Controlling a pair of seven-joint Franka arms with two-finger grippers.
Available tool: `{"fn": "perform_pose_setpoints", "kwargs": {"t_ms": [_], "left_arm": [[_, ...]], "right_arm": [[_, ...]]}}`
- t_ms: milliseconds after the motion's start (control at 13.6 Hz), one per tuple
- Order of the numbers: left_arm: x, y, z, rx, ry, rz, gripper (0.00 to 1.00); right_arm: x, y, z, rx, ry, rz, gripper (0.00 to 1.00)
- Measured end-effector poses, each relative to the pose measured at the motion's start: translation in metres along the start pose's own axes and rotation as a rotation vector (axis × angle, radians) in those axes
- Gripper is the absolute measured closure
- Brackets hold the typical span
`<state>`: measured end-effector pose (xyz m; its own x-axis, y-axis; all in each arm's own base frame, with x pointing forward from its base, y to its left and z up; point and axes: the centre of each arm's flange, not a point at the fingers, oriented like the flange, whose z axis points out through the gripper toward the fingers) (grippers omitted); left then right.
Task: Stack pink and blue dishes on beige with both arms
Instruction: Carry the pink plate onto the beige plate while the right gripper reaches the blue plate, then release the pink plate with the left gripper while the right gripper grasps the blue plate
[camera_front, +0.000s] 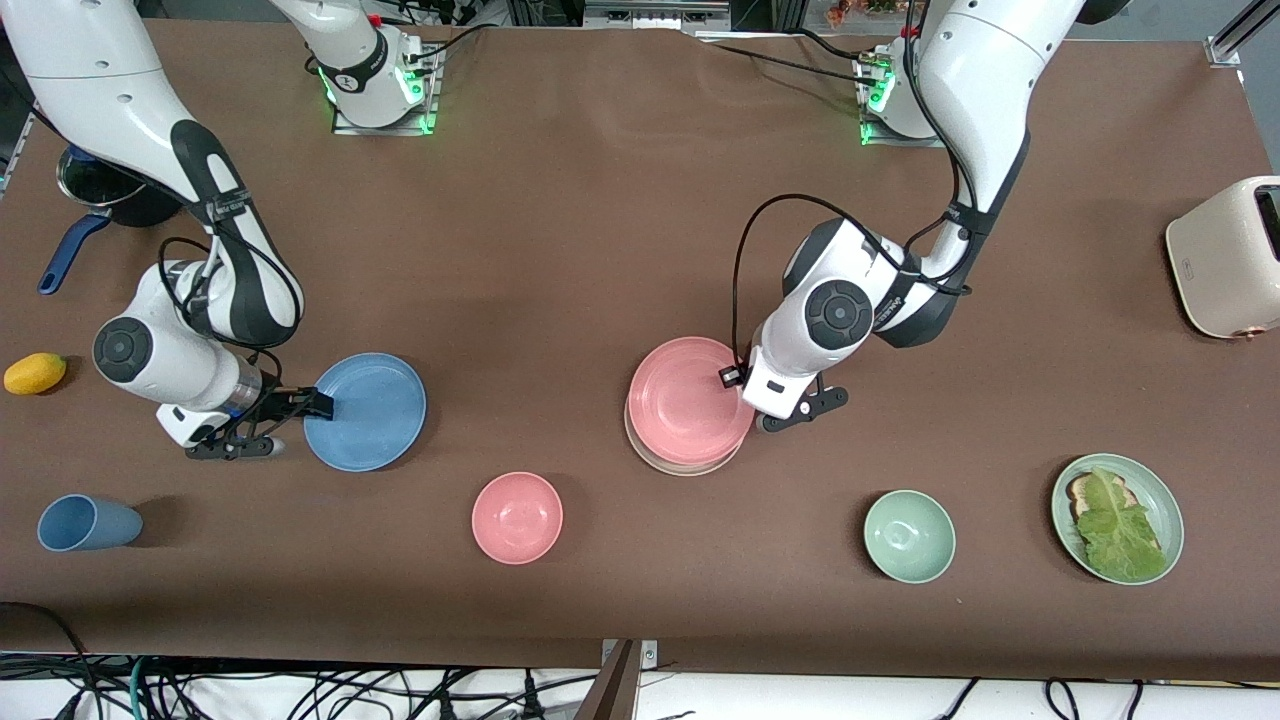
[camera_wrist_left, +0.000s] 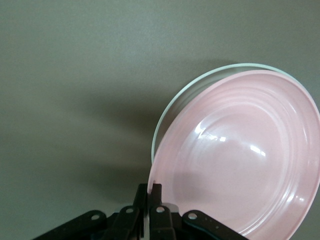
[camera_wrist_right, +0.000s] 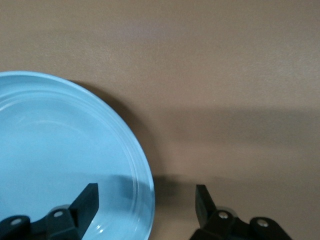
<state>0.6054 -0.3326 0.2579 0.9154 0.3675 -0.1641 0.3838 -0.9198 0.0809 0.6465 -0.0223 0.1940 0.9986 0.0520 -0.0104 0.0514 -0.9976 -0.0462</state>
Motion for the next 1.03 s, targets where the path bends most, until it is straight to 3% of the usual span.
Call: {"fn": "perform_pose_setpoints", "kwargs": {"t_ms": [147, 220, 587, 1028], "left_arm": [[0.003, 0.002, 0.001, -0.007, 0.005, 0.039, 0.94], [0.005, 0.002, 0.001, -0.014, 0.012, 0.064, 0.94], [0.016, -0.001, 0.009, -0.026, 0.033, 0.183, 0.94], [0.024, -0.005, 0.027, -0.031, 0.038, 0.187, 0.94]], "right_arm": [[-0.001, 0.0, 0.005, 0.002, -0.006, 0.001, 0.34], [-0.001, 0.0, 0.007, 0.002, -0.008, 0.002, 0.34], [0.0, -0.002, 0.004, 0.009, -0.008, 0.003, 0.89], [0.007, -0.01, -0.02, 0.023, -0.011, 0.0, 0.92]]}}
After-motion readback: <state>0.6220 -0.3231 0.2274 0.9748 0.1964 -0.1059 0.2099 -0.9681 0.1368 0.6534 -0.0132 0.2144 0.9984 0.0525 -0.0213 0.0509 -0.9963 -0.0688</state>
